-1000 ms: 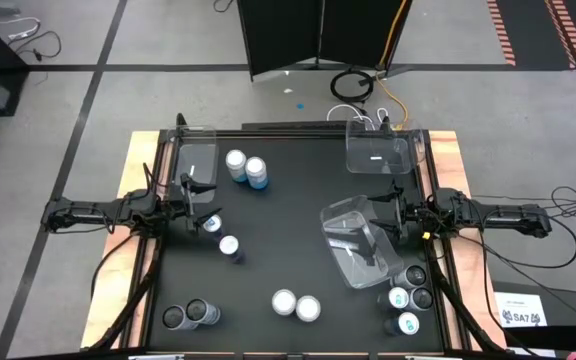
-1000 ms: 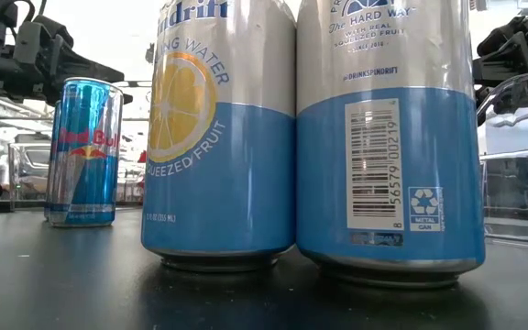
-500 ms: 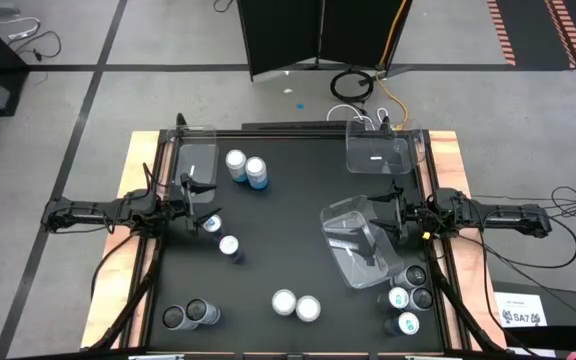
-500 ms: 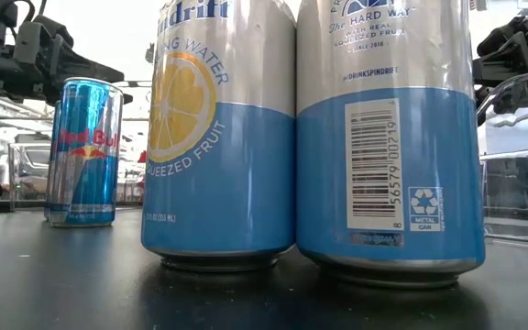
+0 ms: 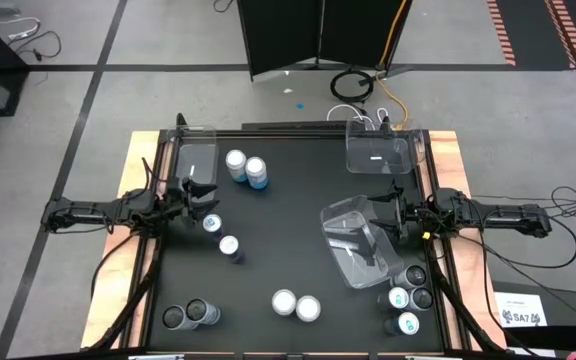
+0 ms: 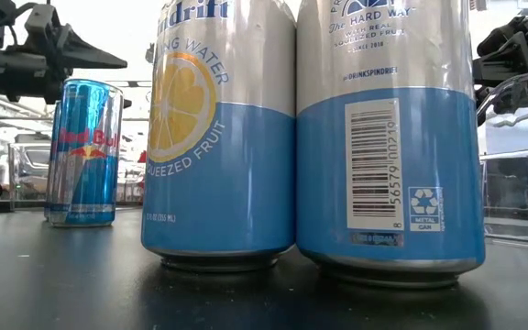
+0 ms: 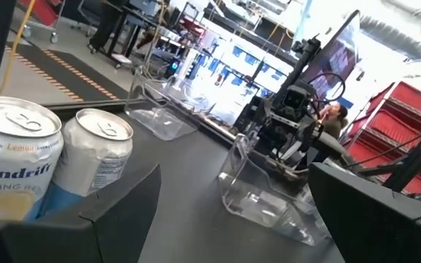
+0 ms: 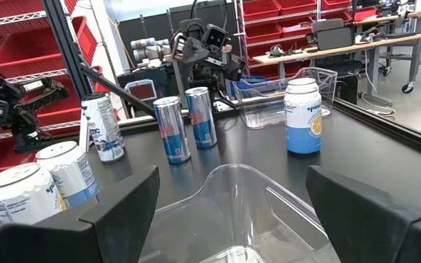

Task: Sort soda cans
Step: Move the top left blue soda can to the bottom center

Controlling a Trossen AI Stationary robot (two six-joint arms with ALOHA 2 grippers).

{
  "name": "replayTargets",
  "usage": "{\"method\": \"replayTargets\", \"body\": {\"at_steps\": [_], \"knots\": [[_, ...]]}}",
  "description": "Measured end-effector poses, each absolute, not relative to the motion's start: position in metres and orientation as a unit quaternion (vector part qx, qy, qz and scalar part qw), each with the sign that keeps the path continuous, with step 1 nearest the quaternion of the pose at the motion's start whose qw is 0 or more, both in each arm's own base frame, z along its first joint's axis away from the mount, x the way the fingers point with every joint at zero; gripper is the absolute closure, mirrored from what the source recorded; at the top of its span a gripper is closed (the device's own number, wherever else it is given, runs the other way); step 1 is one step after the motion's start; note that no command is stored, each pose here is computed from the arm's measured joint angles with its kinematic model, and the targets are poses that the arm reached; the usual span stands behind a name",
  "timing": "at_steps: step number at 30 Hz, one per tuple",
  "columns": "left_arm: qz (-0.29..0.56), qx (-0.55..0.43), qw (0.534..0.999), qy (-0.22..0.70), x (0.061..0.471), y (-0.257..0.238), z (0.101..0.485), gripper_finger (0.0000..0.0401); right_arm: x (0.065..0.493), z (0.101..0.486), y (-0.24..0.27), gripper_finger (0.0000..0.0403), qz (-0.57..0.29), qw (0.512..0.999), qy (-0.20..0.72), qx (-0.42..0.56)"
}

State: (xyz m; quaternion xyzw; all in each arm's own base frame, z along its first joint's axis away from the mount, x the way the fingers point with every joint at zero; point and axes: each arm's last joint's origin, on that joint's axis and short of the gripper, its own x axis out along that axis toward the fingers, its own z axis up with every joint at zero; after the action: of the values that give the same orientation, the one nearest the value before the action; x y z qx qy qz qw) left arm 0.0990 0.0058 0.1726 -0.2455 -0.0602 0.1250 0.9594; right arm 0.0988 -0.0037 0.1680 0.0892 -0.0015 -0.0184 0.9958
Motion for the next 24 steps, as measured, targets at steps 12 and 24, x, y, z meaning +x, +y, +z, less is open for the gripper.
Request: {"method": "replayTargets", "body": {"at_steps": [12, 24], "knots": [[0.114, -0.302, 0.944, -0.059, 0.099, 0.006, 0.175, 0.0044, 0.099, 0.168, -0.004, 0.0064, -0.018, 0.996, -0.001, 0.089], [0.227, -0.191, 0.947, 0.125, 0.085, 0.017, 0.245, 0.0044, 0.099, 0.168, -0.004, 0.0064, -0.018, 0.996, -0.001, 0.089]]}}
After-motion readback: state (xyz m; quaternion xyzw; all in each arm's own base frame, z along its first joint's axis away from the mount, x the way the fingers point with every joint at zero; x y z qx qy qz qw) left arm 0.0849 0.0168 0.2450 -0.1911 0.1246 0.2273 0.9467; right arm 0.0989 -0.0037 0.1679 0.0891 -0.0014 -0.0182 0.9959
